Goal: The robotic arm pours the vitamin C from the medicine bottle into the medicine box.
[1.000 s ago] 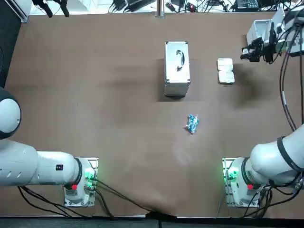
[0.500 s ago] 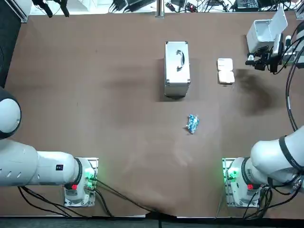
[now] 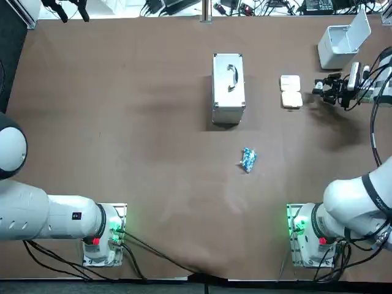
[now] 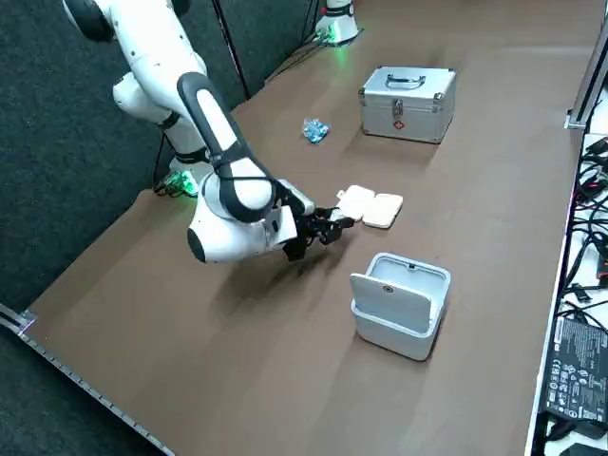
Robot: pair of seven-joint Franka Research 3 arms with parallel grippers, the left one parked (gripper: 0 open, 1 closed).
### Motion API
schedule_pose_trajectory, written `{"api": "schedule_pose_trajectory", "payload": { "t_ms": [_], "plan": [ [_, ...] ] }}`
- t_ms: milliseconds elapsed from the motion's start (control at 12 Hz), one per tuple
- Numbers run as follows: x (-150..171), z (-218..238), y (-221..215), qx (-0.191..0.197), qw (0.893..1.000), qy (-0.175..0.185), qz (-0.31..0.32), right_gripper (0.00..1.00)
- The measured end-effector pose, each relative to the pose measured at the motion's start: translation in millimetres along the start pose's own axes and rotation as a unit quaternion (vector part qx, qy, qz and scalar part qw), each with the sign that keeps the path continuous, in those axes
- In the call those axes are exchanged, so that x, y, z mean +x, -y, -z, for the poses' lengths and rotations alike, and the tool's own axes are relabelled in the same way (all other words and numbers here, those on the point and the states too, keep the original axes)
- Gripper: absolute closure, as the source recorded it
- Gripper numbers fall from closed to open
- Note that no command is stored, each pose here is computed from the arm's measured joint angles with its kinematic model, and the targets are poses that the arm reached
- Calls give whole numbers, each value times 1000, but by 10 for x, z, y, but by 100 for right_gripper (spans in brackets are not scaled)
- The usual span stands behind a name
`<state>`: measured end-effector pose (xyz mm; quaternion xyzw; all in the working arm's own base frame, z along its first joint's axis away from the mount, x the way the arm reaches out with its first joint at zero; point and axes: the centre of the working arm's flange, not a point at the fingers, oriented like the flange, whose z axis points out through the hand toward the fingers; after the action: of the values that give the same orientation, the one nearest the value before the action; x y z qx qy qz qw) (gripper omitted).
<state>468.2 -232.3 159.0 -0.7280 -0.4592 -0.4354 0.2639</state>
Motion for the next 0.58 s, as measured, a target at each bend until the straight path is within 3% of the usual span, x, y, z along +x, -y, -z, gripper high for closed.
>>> {"api": "schedule_pose_trajectory", "payload": {
  "t_ms": [333, 583],
  "plan": [
    [-319, 0, 130, 8, 999, -38, -10, 57],
    [-390, -25, 84, 1, 999, -44, -12, 57]
  ]
}}
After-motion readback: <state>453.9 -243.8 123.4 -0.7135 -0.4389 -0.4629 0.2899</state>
